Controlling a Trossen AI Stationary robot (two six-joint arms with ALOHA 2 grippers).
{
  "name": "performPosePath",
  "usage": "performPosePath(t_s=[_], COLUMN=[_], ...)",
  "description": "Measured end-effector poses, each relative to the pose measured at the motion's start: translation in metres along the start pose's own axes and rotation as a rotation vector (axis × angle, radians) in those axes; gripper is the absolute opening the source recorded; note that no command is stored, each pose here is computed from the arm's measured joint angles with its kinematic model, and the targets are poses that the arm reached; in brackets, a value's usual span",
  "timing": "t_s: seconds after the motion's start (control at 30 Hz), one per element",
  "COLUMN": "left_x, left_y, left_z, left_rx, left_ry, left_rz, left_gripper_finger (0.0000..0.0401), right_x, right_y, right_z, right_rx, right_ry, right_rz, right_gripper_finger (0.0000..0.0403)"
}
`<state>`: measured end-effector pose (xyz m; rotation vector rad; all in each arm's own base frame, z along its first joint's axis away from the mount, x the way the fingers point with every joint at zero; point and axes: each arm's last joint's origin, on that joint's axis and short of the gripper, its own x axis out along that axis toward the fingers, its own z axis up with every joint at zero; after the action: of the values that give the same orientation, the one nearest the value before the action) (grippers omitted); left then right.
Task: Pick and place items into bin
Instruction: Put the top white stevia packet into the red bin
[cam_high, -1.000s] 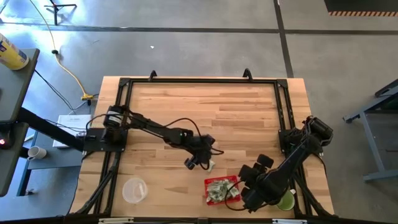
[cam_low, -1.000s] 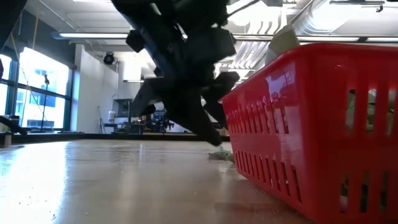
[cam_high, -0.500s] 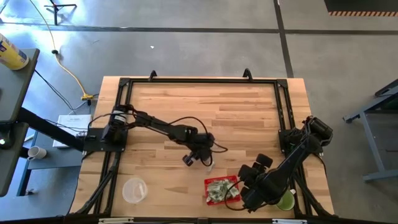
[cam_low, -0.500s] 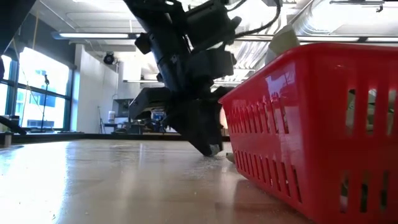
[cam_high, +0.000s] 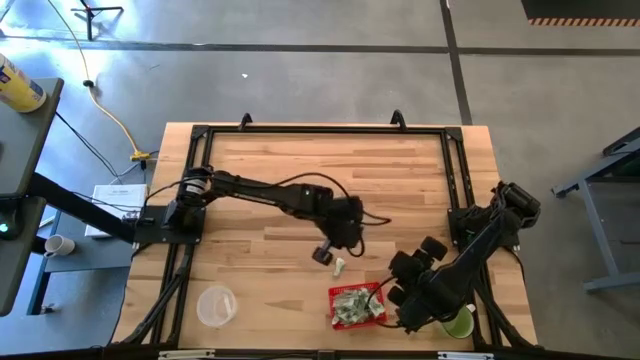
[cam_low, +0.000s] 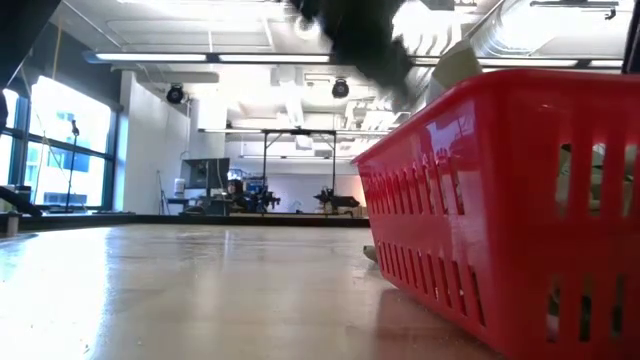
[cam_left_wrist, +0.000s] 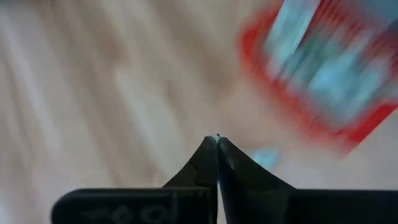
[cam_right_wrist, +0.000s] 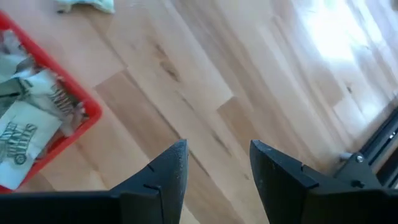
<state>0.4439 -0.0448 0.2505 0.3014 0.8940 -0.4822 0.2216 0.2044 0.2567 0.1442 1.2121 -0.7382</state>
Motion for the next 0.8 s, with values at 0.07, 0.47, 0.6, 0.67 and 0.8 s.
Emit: performPosePath(t_s=[0.07,0.47,0.6,0.67,0.8], left_x=[-0.015,0.046,0.070,0.085,0.099], left_y=[-0.002,-0.072,-0.069,-0.068,-0.071], left_z=[0.021,0.051,0.046,0.041,0.039], left_rx=[-0.030,-0.121,-0.182,-0.235,-0.276], left_ry=[-0.124,-0.233,-0.242,-0.219,-0.211], left_rz=[-0.063,-0.458,-0.583,-0.585,-0.544], left_gripper_finger=[0.0024,0.0046,0.0047,0.0050,0.0083], right_x=[-0.001,0.003,0.003,0.003,0.002], right_y=[-0.008,-0.047,-0.046,-0.043,-0.037], right_z=[0.000,-0.026,-0.030,-0.030,-0.029], right_rx=[0.004,0.025,0.031,0.042,0.057], right_ry=[-0.006,0.068,0.102,0.107,0.108], right_rz=[0.003,0.044,0.071,0.099,0.165], right_gripper_finger=[0.0165,0.0165,0.0165,0.0165,0.0165])
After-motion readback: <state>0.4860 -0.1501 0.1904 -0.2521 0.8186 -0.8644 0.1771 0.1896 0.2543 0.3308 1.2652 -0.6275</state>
